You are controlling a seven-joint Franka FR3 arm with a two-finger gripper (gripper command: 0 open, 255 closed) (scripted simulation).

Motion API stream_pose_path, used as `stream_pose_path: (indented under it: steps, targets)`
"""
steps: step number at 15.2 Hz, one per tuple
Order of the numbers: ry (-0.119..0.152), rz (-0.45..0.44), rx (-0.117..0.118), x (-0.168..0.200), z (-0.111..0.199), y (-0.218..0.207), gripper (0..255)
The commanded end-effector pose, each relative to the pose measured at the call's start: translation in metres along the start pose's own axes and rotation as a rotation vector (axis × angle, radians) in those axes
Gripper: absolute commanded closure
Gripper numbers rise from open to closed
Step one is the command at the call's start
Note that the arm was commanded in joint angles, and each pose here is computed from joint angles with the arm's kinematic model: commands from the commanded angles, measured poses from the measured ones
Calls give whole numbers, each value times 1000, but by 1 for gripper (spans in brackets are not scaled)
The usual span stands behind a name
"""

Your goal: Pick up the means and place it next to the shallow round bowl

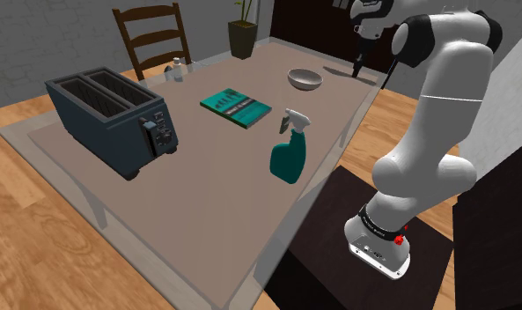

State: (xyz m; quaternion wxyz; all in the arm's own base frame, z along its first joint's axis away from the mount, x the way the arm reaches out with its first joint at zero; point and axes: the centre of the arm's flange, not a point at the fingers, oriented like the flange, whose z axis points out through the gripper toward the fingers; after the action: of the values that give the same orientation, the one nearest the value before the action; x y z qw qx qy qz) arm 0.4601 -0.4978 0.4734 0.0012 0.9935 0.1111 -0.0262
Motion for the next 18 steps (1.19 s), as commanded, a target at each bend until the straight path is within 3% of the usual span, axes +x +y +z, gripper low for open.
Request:
stream_pose_path:
  steps: [1,18]
  targets:
    - [0,0,0,1,10,1,255]
    - [0,0,0,5,100,1,255]
